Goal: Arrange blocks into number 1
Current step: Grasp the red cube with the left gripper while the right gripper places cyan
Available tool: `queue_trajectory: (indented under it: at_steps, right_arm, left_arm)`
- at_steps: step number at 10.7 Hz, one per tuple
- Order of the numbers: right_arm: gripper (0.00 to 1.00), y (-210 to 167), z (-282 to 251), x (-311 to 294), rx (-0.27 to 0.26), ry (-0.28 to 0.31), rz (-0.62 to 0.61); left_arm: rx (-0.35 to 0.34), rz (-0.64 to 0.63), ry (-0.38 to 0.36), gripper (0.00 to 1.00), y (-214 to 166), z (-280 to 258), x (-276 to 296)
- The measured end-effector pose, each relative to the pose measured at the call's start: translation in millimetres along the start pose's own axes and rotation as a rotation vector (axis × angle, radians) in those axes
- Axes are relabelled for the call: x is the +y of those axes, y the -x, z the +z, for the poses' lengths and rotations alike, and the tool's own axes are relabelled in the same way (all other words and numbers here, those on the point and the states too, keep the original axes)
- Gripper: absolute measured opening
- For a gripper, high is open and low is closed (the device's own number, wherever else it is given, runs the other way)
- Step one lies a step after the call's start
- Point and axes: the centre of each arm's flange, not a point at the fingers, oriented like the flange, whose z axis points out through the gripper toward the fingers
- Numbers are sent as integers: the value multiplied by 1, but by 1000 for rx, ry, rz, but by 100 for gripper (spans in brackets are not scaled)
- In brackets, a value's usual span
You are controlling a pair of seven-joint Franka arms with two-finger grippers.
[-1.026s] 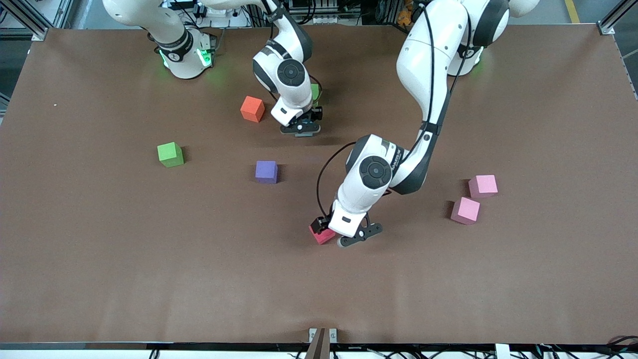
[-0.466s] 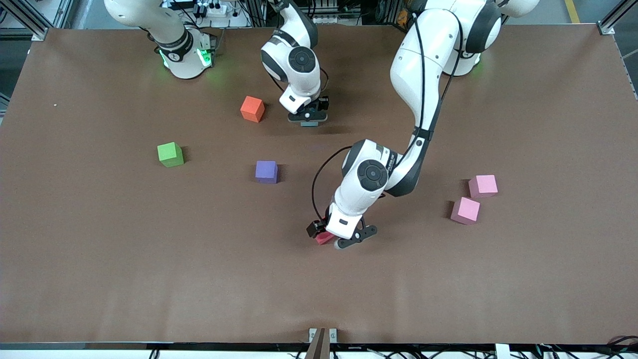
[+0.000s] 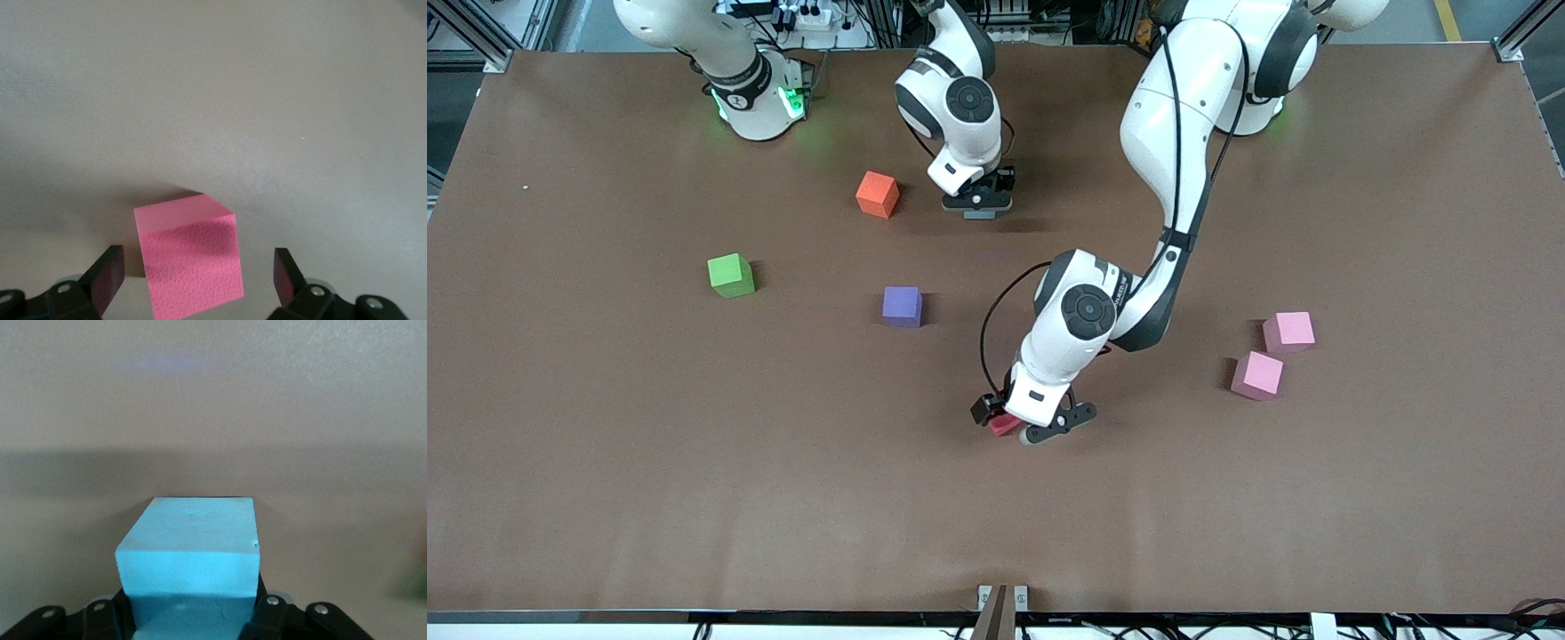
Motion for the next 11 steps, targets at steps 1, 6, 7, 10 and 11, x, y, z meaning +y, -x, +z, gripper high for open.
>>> queue_trajectory:
  at_steps: [1, 6, 7, 10, 11]
  right_arm:
    - [62, 4, 1, -2, 0, 1, 3]
    - [63, 11, 2, -5, -1, 4, 41]
    - [73, 12, 2, -6, 0, 4, 71]
    - [100, 16, -3, -12, 12, -14, 95]
    - [100, 10, -9, -14, 22, -28, 103]
  left_arm:
    - [0, -22, 21, 99, -5, 1, -2]
    - [13, -31, 53, 99, -2, 16, -6]
    - [13, -28, 50, 99, 1, 20, -7]
    - [14, -25, 46, 98, 2, 26, -8]
    - [15, -24, 45, 97, 3, 28, -9]
